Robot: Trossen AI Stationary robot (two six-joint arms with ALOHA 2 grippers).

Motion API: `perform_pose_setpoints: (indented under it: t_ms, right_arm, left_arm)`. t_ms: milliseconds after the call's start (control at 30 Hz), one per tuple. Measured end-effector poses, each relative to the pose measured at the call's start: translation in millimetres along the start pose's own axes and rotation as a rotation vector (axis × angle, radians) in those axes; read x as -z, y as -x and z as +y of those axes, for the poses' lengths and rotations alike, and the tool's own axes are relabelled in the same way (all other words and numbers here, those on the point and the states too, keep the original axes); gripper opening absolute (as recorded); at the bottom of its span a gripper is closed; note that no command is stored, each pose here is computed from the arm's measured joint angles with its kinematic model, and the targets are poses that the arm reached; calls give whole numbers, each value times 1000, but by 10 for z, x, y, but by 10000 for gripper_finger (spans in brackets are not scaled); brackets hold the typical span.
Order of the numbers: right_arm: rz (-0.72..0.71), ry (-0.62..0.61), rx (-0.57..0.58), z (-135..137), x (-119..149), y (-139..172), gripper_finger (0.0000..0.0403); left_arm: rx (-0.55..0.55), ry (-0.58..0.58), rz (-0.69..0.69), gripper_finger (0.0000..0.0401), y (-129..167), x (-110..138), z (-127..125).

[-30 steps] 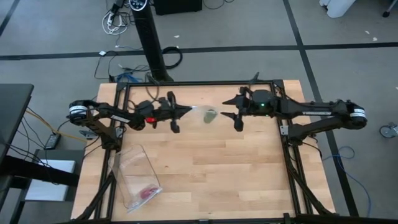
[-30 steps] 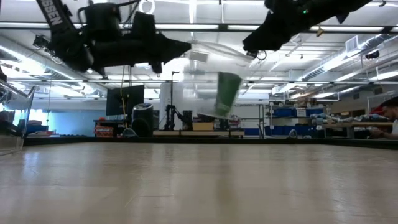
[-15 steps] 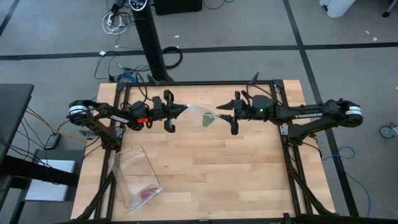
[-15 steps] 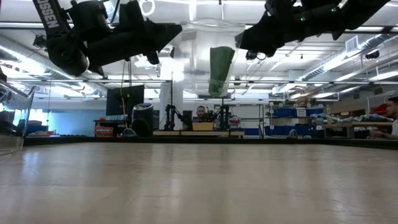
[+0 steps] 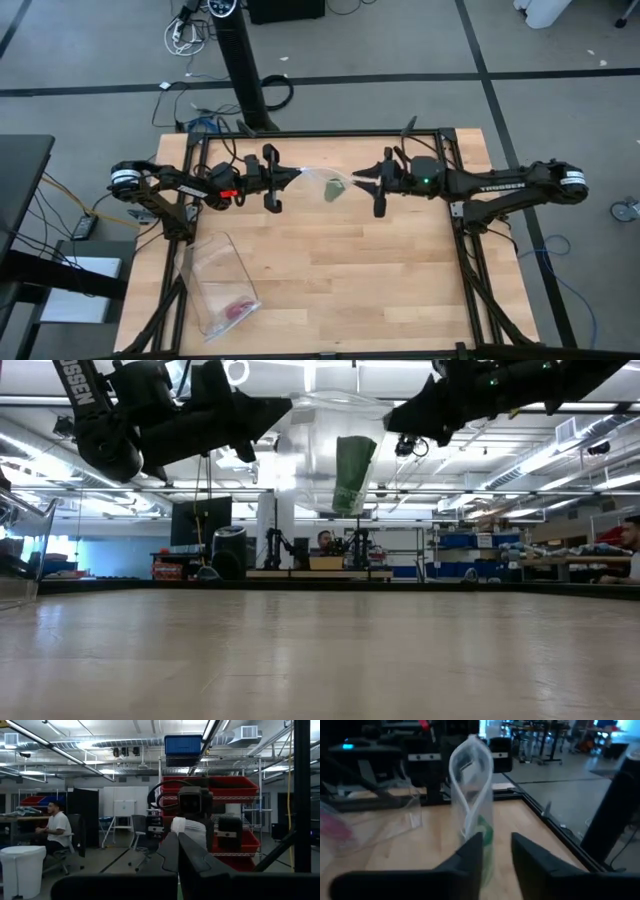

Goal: Roll bandage
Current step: Close the transparent zip bag

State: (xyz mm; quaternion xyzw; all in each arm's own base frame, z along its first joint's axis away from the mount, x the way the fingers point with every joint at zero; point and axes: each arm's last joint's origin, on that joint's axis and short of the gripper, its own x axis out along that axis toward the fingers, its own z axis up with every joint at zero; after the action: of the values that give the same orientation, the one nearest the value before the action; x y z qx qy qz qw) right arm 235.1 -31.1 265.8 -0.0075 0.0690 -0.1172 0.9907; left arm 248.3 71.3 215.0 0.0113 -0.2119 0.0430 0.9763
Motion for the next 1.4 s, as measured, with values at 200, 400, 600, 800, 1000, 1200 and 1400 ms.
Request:
perform_pose_setpoints:
  t_ms: [200,400,600,800,1000,1200,1400]
  right_arm:
    - [9,-29,-60,55,-27,80,184]
    - [9,-15,-104,164,-31,105,183]
    - [-25,8,-19,179,-58,100,158]
    - [-52,45,4,165,-47,19,110]
    - [-45,52,50,120,-21,-28,70]
    - [-44,27,106,90,-25,-20,79]
    - [-31,-1,115,87,-11,-20,109]
  left_arm:
    - [-28,-2,-3,1,0,-2,8]
    - [-36,-3,-5,1,0,-3,10]
    - [-35,-3,-6,1,0,-4,10]
    - [-35,-3,-5,1,1,-3,10]
    - [-35,-2,-4,1,1,-2,10]
    - [-34,-2,-2,1,1,0,10]
    - [-34,-5,-1,1,2,1,10]
